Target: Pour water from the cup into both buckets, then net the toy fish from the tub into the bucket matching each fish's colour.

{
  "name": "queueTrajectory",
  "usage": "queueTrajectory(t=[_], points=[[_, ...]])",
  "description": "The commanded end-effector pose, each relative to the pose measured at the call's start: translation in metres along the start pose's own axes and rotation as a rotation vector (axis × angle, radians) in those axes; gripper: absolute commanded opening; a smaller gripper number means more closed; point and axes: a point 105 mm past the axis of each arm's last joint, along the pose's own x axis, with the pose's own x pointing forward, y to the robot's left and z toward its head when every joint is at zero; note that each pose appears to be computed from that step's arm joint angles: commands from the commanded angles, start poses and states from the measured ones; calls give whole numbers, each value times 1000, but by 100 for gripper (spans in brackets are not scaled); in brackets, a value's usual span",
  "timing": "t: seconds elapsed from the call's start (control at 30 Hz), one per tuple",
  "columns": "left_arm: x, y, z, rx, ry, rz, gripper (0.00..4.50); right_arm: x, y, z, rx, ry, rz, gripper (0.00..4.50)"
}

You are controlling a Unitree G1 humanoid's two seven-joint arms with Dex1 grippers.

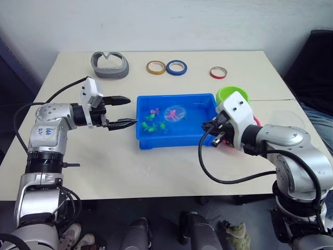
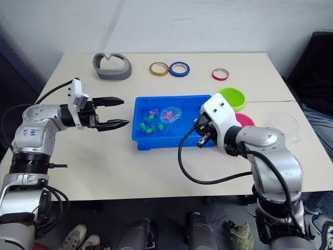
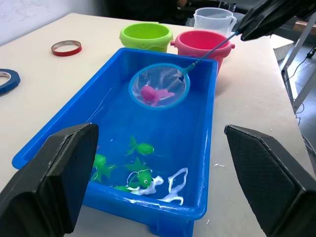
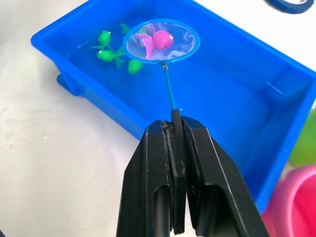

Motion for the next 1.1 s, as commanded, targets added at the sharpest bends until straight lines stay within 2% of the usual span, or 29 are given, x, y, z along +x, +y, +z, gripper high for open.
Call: queueTrajectory(t=[0.03, 0.3, 0.47, 0.63, 0.87, 1.1], points=[[1, -1, 13, 34, -41, -24, 447, -16, -10, 7, -8, -52, -58, 0], [23, 1, 17, 35, -71, -91, 447, -59, -37, 6, -10, -79, -222, 0], [43, 2, 20, 36, -97, -144, 447, -95, -52, -7, -16, -10, -363, 0], [55, 2, 20, 36, -107, -184, 447, -116, -59, -17, -36, 47, -453, 0], [64, 1, 22, 37, -118, -217, 447, -124, -61, -34, -190, 179, -527, 0], [67, 0, 20, 40, -113, -233, 447, -121, -59, -33, -480, 269, -524, 0]])
